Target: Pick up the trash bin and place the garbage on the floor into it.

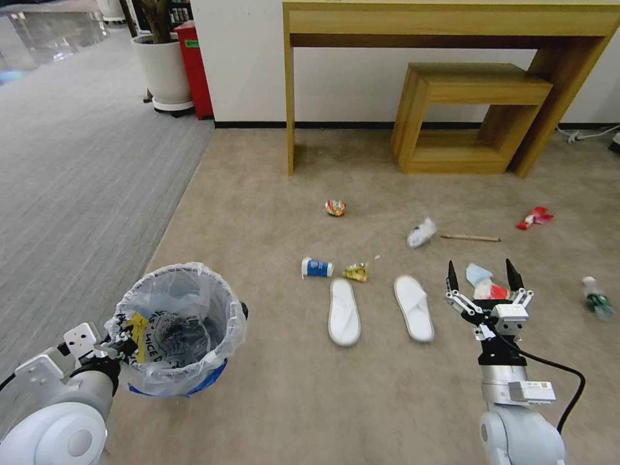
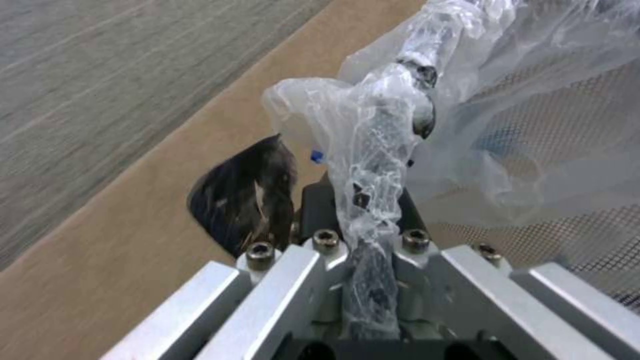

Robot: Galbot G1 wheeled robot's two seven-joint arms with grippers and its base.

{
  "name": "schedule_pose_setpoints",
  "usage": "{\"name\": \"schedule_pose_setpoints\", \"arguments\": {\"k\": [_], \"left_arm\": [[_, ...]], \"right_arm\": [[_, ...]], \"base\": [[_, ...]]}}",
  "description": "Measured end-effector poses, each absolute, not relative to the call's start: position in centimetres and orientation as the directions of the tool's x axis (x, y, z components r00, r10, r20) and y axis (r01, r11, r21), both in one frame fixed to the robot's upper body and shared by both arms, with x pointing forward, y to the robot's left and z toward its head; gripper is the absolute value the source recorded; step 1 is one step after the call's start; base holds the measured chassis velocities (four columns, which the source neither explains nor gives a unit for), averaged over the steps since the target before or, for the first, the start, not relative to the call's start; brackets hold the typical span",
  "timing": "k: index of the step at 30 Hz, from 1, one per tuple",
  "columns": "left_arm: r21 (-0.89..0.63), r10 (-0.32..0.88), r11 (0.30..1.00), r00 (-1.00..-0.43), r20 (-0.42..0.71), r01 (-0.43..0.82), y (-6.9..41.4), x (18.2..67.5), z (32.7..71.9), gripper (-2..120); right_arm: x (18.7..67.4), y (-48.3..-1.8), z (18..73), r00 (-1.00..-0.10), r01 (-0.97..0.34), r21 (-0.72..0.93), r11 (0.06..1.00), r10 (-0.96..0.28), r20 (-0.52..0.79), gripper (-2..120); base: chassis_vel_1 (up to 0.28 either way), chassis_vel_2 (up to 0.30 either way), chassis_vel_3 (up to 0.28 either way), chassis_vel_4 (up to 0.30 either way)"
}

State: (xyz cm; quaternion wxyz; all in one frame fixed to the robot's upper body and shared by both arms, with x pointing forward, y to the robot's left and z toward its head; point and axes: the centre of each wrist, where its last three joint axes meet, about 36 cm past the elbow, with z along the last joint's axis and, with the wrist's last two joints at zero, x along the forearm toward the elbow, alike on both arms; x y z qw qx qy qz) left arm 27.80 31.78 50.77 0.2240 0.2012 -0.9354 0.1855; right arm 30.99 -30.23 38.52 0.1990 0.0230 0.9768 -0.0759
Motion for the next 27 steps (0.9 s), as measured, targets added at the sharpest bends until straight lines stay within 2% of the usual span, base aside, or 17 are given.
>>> {"name": "schedule_pose_setpoints", "arguments": {"k": [9, 13, 19, 27], "left_arm": [[-0.256, -0.296, 0.850, -0.818, 0.493, -0.461, 31.68, 27.69, 50.83, 1], [-0.256, -0.296, 0.850, -0.819, 0.492, -0.461, 31.63, 27.68, 50.83, 1], [-0.252, -0.297, 0.851, -0.818, 0.492, -0.461, 31.55, 27.60, 50.88, 1], [-0.249, -0.300, 0.852, -0.819, 0.489, -0.461, 31.52, 27.44, 51.04, 1]], "right_arm": [[31.09, -30.21, 38.55, -0.917, 0.086, -0.130, 0.988, 0.027, -0.397, 100], [31.13, -30.24, 38.64, -0.917, 0.085, -0.130, 0.988, 0.026, -0.398, 100], [31.05, -30.30, 38.76, -0.918, 0.085, -0.132, 0.988, 0.026, -0.396, 100], [31.13, -30.16, 39.20, -0.928, 0.159, -0.119, 0.980, 0.107, -0.357, 100]], "base": [[-0.309, 0.303, 0.286, -0.304], [-0.178, 0.182, 0.172, -0.159], [0.003, 0.010, 0.022, 0.004], [0.021, -0.025, -0.016, 0.020]]}}
